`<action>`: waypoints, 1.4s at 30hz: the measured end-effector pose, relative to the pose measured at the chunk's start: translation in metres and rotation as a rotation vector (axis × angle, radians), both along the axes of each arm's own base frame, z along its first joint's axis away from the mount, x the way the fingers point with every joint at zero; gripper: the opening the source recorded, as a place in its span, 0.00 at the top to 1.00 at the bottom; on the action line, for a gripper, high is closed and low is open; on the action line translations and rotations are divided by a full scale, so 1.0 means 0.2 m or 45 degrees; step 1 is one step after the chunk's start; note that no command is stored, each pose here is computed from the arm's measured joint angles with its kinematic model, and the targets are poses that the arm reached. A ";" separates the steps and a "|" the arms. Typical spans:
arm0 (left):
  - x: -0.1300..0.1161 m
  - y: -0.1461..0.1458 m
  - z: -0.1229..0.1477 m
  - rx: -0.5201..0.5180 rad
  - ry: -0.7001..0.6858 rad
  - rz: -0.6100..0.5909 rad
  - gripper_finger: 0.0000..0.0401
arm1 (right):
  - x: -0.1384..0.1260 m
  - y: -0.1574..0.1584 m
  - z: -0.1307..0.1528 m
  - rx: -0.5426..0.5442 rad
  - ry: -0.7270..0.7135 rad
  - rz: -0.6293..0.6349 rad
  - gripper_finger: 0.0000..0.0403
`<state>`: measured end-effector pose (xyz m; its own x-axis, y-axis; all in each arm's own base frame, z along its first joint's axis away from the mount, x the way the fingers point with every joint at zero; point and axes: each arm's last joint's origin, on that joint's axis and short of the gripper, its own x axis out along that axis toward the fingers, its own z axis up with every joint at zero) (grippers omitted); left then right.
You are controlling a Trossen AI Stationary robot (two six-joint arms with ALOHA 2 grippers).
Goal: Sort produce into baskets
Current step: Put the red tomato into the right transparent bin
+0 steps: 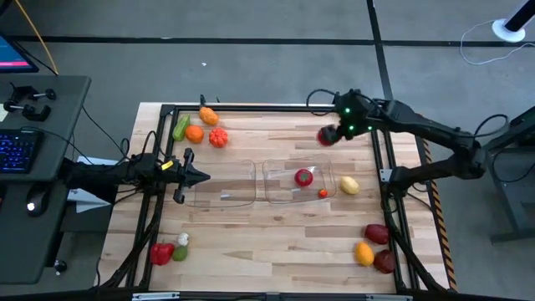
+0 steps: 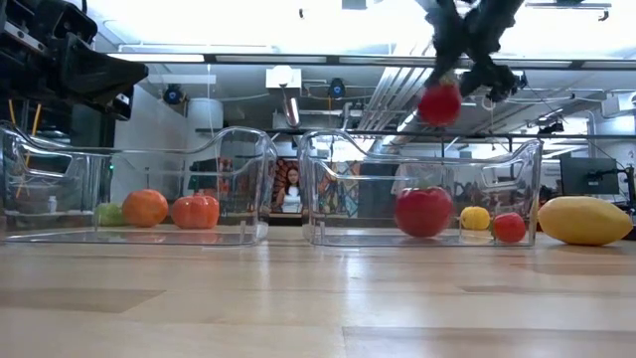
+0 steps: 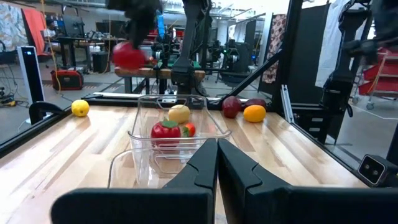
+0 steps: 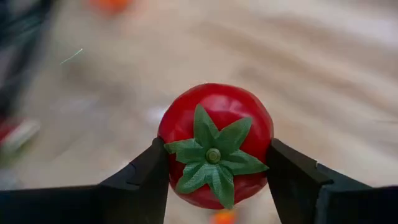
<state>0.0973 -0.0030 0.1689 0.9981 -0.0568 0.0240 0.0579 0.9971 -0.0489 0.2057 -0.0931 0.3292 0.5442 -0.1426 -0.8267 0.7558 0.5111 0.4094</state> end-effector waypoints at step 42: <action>0.00 0.00 0.00 0.000 0.000 0.000 1.00 | 0.16 0.28 -0.04 0.116 -0.060 0.558 0.17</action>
<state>0.0973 -0.0030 0.1690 0.9981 -0.0567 0.0242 0.0578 0.9971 -0.0488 0.2385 -0.0368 0.3219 0.5742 0.1823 -0.7982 0.4555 0.7390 0.4964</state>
